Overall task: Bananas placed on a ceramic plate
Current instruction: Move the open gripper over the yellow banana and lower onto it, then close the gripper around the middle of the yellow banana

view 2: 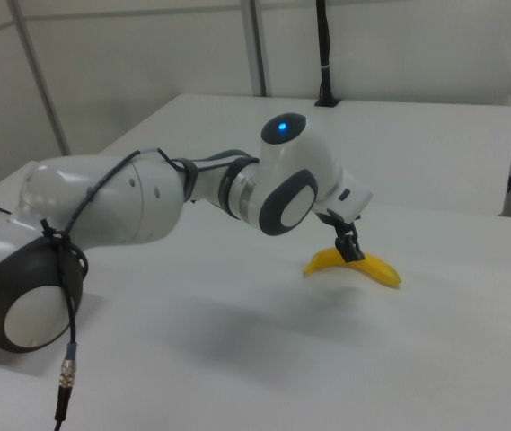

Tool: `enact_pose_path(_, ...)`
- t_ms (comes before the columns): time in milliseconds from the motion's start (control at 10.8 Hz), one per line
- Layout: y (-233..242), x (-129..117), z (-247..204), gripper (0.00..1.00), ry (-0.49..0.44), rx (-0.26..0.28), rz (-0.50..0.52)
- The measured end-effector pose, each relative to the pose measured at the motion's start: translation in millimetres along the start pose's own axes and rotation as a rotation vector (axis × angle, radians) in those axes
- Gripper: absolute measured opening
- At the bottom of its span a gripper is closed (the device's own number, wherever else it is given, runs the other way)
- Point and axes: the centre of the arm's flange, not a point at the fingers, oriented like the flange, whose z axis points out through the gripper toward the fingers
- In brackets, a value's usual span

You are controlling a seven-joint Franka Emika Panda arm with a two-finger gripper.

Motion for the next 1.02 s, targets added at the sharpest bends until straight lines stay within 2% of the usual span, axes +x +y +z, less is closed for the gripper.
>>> enact_pose_path(93, 2, 1, 13, 1.00, 0.014, 0.009, 0.012)
enact_pose_path(463, 15, -5, 54, 1.00, 0.016, -0.028, -0.016)
enact_pose_path(649, 18, -8, 63, 0.96, 0.016, -0.029, -0.017)
enact_pose_path(741, 17, -9, 65, 0.86, 0.031, -0.010, -0.019)
enact_pose_path(834, 16, -9, 68, 0.65, 0.045, 0.007, -0.022)
enact_pose_path(1019, 14, -9, 67, 0.34, 0.054, 0.012, -0.030)
